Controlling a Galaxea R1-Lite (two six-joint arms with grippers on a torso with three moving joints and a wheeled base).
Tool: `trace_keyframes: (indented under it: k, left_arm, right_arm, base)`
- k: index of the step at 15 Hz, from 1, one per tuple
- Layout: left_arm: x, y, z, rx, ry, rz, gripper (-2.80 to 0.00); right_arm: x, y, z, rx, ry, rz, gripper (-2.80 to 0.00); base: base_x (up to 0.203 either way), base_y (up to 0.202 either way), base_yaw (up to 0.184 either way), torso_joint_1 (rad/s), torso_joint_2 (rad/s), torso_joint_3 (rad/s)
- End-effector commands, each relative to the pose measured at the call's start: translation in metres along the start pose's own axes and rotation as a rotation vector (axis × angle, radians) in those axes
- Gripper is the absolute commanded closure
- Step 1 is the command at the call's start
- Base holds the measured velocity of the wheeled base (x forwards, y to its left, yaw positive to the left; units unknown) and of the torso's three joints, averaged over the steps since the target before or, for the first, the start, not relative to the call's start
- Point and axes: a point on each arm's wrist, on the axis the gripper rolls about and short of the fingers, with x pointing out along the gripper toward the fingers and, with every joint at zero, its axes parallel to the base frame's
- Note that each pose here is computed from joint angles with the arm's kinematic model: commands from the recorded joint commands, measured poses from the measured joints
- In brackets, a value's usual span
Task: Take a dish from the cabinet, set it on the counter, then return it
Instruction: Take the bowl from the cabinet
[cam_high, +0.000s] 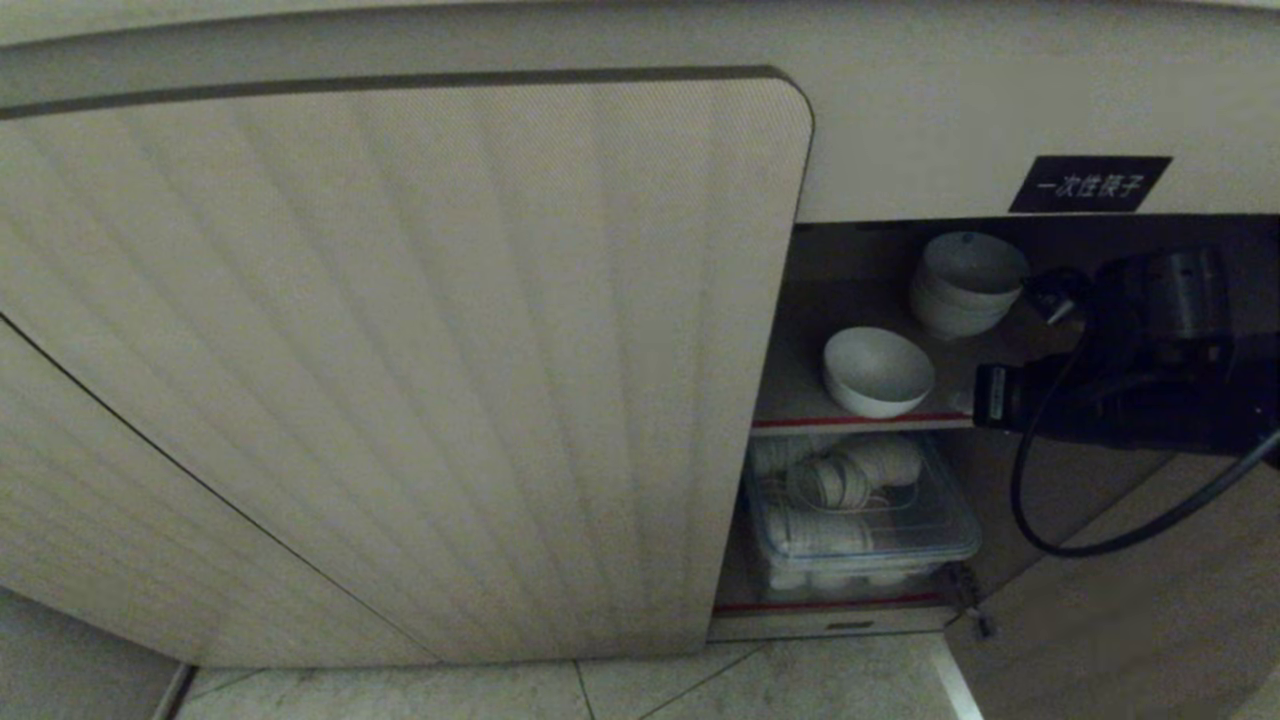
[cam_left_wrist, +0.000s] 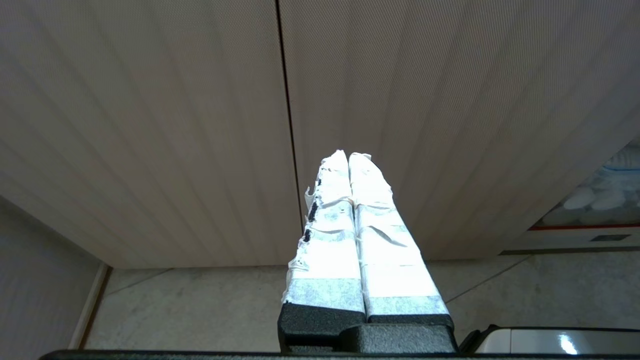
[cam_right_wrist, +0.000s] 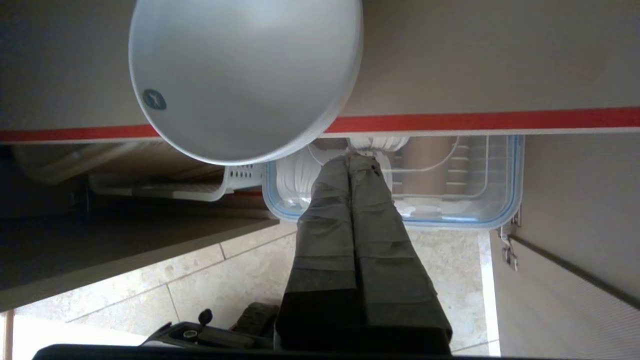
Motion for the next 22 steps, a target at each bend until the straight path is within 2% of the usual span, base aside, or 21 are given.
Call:
trace_keyframes:
  k: [1, 9, 10, 16, 22]
  left_arm:
    - [0.0, 0.0, 0.0, 0.0, 0.0, 0.001, 0.0]
    - [0.0, 0.0, 0.0, 0.0, 0.0, -0.001, 0.0]
    - [0.0, 0.0, 0.0, 0.0, 0.0, 0.001, 0.0]
    - [0.0, 0.0, 0.0, 0.0, 0.0, 0.001, 0.0]
    - [0.0, 0.0, 0.0, 0.0, 0.0, 0.001, 0.0]
  right_arm:
    - [-0.0002, 0.0005, 0.0001, 0.001, 0.001, 0.002, 0.0]
    - [-0.0003, 0.0, 0.0011, 0.001, -0.005, -0.012, 0.0]
    - [-0.0004, 0.0001, 0.0016, 0.001, -0.006, -0.011, -2.8]
    - [-0.0009, 0.0002, 0.0018, 0.001, -0.008, -0.011, -2.8]
    - [-0.0011, 0.0008, 0.0046, 0.036, -0.02, -0.008, -2.8]
  base:
    - [0.0, 0.0, 0.0, 0.0, 0.0, 0.0]
    - [0.0, 0.0, 0.0, 0.0, 0.0, 0.0]
    - [0.0, 0.0, 0.0, 0.0, 0.0, 0.0]
    - [0.0, 0.0, 0.0, 0.0, 0.0, 0.0]
    - [0.0, 0.0, 0.0, 0.0, 0.0, 0.0]
